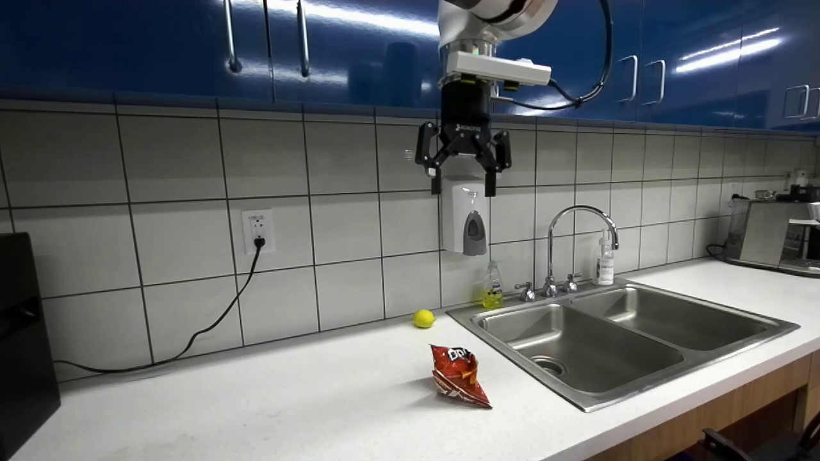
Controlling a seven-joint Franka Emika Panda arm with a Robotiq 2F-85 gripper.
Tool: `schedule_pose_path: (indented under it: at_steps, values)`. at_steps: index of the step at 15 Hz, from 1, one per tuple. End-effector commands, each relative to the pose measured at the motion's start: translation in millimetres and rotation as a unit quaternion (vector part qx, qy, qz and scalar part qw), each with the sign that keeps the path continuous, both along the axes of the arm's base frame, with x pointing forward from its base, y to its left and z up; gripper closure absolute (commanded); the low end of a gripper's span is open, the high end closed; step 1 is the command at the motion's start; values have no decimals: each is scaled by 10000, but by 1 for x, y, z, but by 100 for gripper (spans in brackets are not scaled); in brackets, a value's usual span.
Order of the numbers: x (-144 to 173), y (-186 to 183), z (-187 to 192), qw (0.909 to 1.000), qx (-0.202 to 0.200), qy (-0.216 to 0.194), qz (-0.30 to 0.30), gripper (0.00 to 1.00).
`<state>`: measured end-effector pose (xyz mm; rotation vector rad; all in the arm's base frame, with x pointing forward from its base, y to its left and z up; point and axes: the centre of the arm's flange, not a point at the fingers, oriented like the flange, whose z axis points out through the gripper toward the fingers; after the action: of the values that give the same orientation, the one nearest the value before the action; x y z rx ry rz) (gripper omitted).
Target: Put the snack packet into the sink
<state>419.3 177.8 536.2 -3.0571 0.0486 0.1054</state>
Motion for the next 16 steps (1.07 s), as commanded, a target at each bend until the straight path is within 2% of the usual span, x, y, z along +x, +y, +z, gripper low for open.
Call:
schedule_pose_path:
  at_steps: [1, 11, 16]
  values:
    - [0, -15, -14, 9999, 121, -84, -74, 0]
    - [21, -50, -71, 9988, 140, -156, -445, 0]
    - [44, -59, -121, 9984, 215, -221, -474, 0]
